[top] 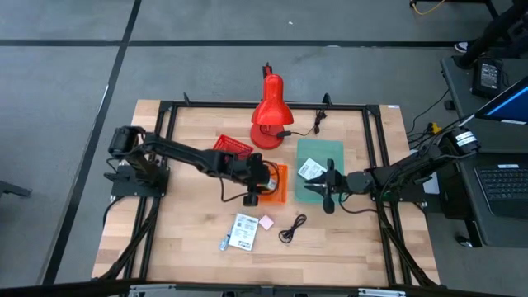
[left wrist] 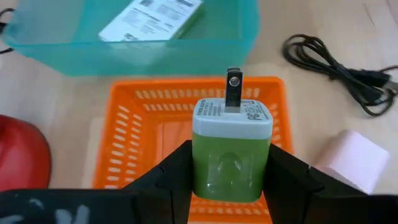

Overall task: Pick and place items into bin
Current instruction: Put the green charger adapter into the orange bin, then put the white card reader box into the light blue bin

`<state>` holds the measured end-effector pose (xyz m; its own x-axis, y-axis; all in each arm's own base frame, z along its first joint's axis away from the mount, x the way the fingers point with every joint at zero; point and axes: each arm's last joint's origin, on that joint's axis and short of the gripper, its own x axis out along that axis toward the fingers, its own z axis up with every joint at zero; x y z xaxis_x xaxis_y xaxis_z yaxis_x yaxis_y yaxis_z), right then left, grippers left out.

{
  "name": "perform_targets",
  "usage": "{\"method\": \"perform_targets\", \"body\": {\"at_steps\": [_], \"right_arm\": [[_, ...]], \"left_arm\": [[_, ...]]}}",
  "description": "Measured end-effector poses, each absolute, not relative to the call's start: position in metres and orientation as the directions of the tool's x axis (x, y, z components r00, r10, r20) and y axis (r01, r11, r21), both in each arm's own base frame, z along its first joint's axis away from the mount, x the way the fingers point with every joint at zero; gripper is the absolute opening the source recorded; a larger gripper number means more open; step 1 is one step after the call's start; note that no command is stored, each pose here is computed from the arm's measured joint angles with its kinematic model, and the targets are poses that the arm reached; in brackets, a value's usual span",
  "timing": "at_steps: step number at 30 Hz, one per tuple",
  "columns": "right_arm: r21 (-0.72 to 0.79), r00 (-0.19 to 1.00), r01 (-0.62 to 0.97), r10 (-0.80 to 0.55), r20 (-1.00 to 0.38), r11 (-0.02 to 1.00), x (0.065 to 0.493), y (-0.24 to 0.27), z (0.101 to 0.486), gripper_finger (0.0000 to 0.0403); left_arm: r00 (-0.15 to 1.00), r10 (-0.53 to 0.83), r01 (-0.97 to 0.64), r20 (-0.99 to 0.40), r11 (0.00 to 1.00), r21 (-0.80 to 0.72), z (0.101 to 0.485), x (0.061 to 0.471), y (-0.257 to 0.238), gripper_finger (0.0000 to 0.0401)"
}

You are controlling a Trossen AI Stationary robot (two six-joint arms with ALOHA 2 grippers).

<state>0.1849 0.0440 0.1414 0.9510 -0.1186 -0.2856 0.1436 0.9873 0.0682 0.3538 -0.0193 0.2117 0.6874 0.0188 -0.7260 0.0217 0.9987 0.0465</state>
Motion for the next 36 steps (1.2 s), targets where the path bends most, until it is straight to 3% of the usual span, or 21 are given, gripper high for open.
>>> {"method": "perform_targets", "body": {"at_steps": [9, 20, 29, 36], "right_arm": [[0.068, 0.947, 0.176, -0.150, -0.285, 0.982, 0.186, 0.038, 0.141, 0.0059], [0.069, 0.946, 0.178, -0.152, -0.287, 0.982, 0.186, 0.038, 0.141, 0.0059], [0.067, 0.944, 0.179, -0.152, -0.293, 0.982, 0.186, 0.037, 0.141, 0.0059], [0.060, 0.938, 0.181, -0.154, -0.310, 0.982, 0.185, 0.037, 0.139, 0.0059]], "left_arm": [[0.722, 0.023, 0.008, -0.692, 0.999, 0.042, 0.212, 0.360, -0.001, 0.0144], [0.671, 0.011, 0.024, -0.741, 0.999, 0.037, 0.173, 0.374, -0.001, 0.0145], [0.663, 0.027, 0.015, -0.748, 0.999, 0.050, 0.169, 0.375, -0.001, 0.0210], [0.696, 0.027, 0.027, -0.718, 0.998, 0.063, 0.186, 0.371, -0.002, 0.0207]]}}
